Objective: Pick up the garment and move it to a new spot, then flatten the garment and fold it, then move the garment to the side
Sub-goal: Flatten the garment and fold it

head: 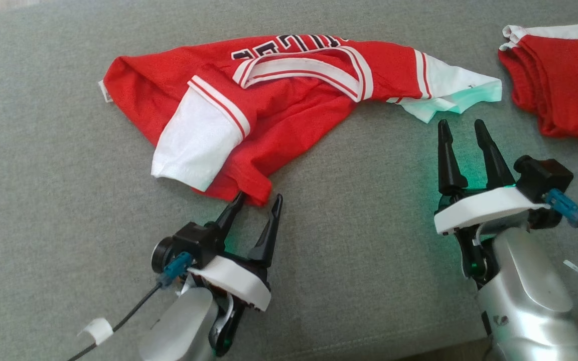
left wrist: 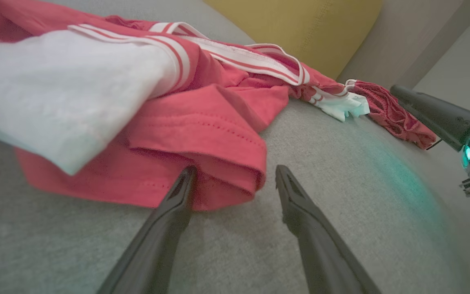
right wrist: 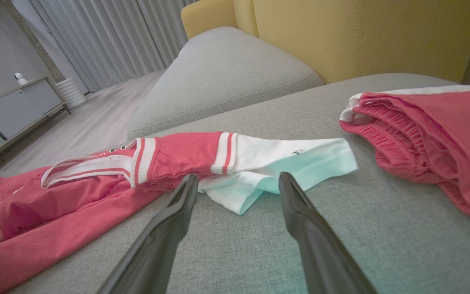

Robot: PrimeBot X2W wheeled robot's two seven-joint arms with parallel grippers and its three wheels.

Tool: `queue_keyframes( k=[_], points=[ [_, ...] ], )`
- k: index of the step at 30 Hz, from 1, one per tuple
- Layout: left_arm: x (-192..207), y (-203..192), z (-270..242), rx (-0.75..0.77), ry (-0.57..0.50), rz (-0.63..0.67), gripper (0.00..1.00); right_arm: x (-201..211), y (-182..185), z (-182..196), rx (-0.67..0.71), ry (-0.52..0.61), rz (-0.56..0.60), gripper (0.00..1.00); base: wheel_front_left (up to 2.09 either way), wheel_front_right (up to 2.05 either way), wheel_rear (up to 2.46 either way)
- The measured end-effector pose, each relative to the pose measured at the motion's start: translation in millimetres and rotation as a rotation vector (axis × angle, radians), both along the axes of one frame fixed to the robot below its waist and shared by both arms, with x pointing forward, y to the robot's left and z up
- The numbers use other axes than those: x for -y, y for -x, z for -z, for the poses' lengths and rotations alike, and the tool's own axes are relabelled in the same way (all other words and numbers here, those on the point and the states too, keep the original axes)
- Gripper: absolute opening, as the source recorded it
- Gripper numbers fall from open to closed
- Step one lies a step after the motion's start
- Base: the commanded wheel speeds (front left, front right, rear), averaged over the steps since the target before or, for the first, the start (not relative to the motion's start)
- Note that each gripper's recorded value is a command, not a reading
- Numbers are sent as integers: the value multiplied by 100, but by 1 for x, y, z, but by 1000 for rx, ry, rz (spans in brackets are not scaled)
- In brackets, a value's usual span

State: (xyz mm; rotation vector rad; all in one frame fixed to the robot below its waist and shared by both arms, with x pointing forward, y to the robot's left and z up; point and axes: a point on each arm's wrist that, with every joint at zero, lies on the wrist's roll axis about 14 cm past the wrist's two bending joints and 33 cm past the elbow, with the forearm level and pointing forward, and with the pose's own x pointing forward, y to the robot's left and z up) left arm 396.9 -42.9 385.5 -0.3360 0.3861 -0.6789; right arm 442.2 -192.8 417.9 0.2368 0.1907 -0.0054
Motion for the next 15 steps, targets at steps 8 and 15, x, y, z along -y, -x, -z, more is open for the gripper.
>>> queue_keyframes(
  k=[8, 15],
  points=[
    [-3, -10, -21, 62, 26, -27, 0, 3, 2, -2, 2, -13, 14, 100, 0, 0, 0],
    [-39, -14, -69, 177, 99, -169, 0, -4, 19, 11, -42, -50, 19, 100, 0, 0, 0]
  ],
)
